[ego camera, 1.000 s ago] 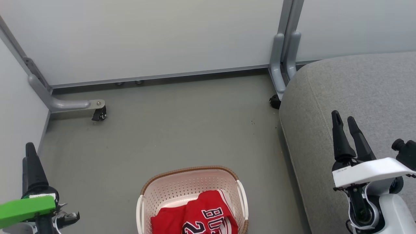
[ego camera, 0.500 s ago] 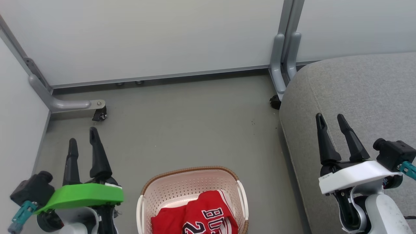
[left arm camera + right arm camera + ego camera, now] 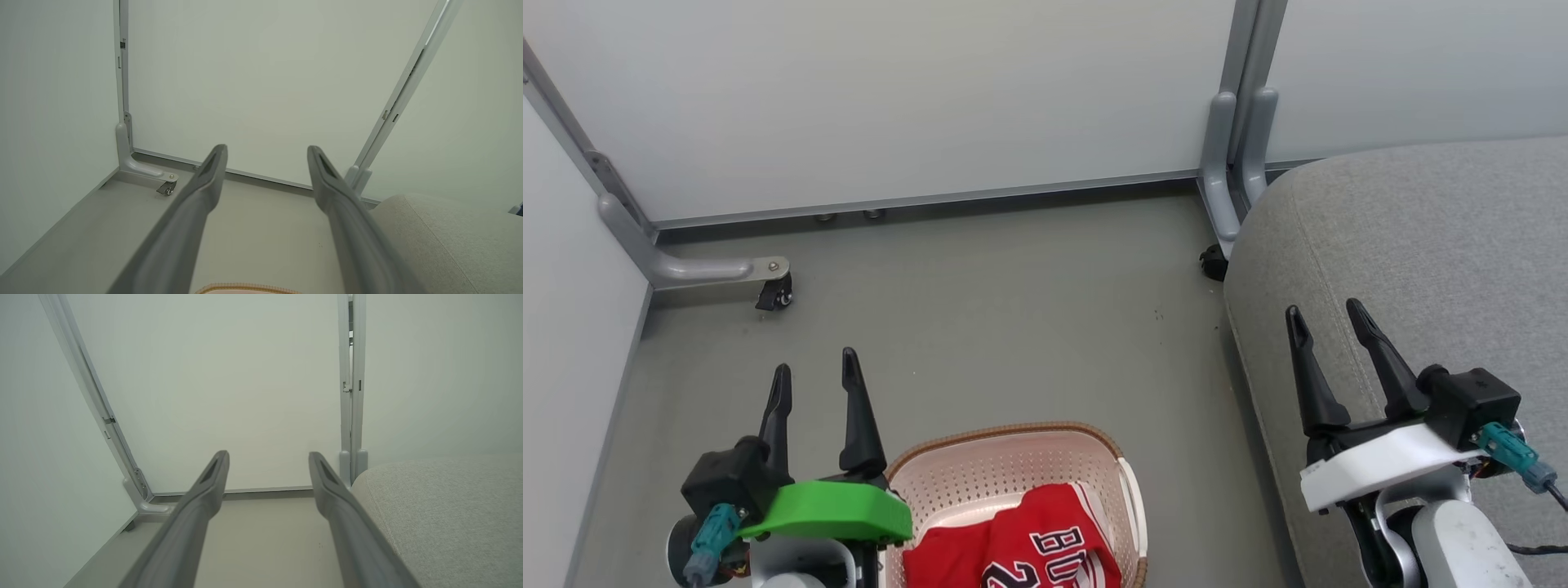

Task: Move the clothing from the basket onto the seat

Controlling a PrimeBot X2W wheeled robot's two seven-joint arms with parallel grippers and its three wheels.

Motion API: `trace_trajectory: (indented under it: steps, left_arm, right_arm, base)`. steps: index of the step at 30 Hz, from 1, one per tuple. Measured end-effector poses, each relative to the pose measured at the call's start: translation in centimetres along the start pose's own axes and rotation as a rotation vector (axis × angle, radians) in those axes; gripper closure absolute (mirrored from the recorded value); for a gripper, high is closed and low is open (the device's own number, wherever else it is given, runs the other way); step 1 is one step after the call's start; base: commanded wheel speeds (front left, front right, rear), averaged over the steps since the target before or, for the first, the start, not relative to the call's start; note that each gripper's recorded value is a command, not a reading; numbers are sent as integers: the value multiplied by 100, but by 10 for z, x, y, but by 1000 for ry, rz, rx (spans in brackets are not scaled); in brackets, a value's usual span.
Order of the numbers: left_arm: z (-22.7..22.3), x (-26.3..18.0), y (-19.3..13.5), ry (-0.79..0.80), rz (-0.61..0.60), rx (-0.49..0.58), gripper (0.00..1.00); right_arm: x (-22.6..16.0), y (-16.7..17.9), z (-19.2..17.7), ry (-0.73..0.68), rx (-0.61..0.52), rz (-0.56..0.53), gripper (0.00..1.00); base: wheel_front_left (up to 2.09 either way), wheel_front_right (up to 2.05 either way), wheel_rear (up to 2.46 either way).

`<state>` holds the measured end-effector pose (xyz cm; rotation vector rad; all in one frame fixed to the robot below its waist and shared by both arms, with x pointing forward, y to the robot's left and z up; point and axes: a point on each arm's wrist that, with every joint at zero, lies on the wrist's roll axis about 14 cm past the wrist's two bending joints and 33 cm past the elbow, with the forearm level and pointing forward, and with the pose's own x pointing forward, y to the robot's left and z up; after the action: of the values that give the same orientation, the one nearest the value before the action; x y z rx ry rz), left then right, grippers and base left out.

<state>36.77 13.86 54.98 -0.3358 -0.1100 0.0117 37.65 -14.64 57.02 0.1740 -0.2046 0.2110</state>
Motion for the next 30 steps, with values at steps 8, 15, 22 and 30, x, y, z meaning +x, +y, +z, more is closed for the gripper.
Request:
trace_trajectory:
  steps: [8, 15, 22, 30]
  left_arm:
    - [0, -4, -8, -20, -9, 83, 0]
    - [-2, -8, -16, -37, -43, 158, 0]
    - [-4, -10, -22, -47, -74, 212, 0]
    - [0, -10, -20, -73, -58, 200, 0]
  right_arm:
    - [-1, 6, -2, 0, -81, 26, 0]
    - [-1, 10, -3, -2, -147, 43, 0]
    - [-2, 15, -2, -10, -198, 64, 0]
    - [-1, 22, 2, -34, -233, 84, 0]
  base:
    - [0, 0, 0]
    - [0, 0, 0]
    - [0, 0, 0]
    - [0, 0, 0]
